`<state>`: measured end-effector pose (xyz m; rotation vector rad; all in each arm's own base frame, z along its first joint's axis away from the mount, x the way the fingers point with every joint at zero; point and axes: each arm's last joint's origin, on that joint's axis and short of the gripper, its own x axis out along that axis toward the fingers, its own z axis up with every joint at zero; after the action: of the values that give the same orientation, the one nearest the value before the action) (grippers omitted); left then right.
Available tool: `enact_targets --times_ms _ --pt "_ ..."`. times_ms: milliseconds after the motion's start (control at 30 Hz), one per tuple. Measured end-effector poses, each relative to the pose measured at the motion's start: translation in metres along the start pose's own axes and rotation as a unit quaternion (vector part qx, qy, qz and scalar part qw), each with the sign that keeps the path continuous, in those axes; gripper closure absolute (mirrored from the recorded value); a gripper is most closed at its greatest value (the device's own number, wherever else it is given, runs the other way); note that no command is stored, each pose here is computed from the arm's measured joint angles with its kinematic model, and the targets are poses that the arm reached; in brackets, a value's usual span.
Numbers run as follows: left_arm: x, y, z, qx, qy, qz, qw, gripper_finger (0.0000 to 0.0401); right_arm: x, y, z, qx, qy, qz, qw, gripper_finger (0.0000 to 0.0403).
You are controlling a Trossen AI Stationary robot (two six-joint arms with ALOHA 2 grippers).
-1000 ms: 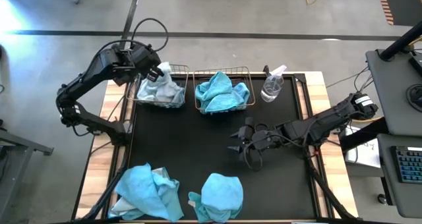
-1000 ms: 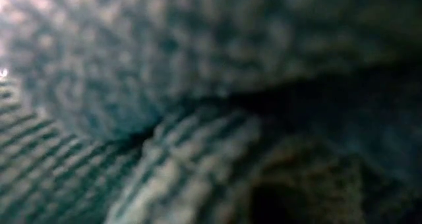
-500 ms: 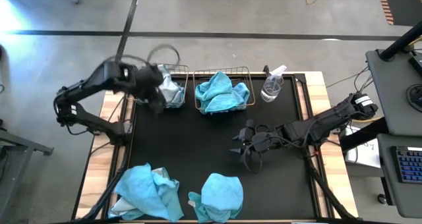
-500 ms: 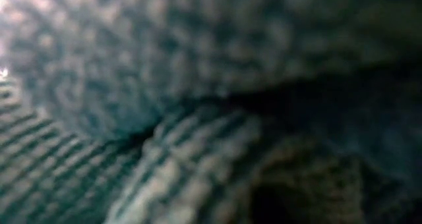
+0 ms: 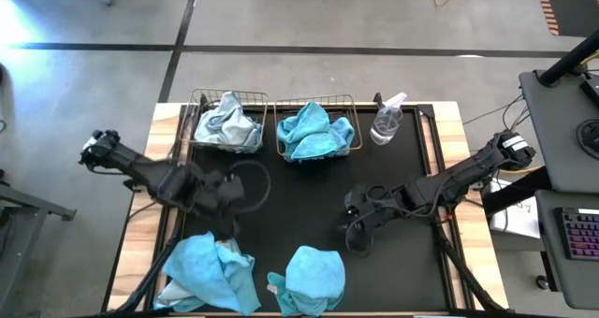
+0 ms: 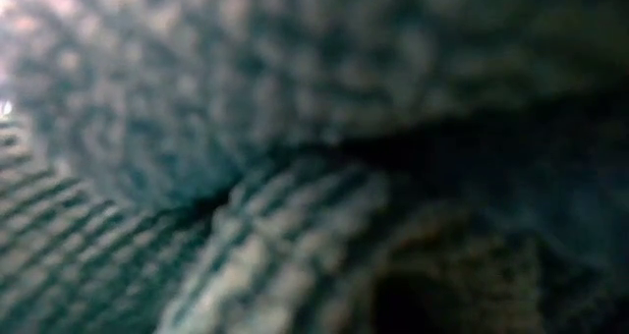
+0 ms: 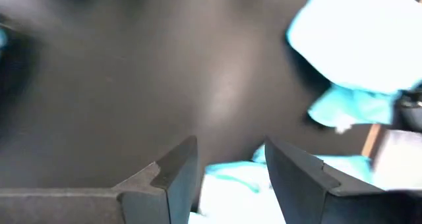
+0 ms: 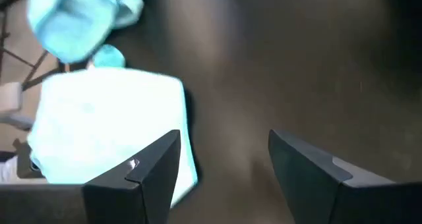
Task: Sort microfiber towel by color & place in baskets
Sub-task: Put the blue microfiber towel into the right wire basket
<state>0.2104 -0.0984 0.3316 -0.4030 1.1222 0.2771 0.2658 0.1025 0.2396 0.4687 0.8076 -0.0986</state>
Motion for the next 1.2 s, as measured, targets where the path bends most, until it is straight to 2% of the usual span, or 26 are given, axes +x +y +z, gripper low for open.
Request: enact_targets --times_ms 100,333,633,900,1200 --pt "0.005 -0.018 -0.014 -0.002 0.001 -0.025 1.0 0.024 0.002 0.002 -0.007 0.028 0.018 -0.006 0.999 0.0179" --pt "0.019 -0.059 -0.04 0.025 0.013 -0.075 0.997 0.024 0.005 0.012 -0.019 0.028 0.048 0.006 0.998 0.0179" --pt "0.051 -0.082 -0.061 0.05 0.08 -0.044 0.995 0.0239 0.004 0.014 -0.02 -0.004 0.055 0.019 0.998 0.0179" --pt "0.074 -0.092 -0.072 0.033 0.133 -0.018 0.99 0.0239 0.004 0.014 -0.02 -0.021 0.054 0.02 0.998 0.0179" --pt "0.094 -0.094 -0.077 0.072 0.138 0.022 0.987 0.0239 0.004 0.014 -0.02 -0.027 0.054 0.02 0.998 0.0179"
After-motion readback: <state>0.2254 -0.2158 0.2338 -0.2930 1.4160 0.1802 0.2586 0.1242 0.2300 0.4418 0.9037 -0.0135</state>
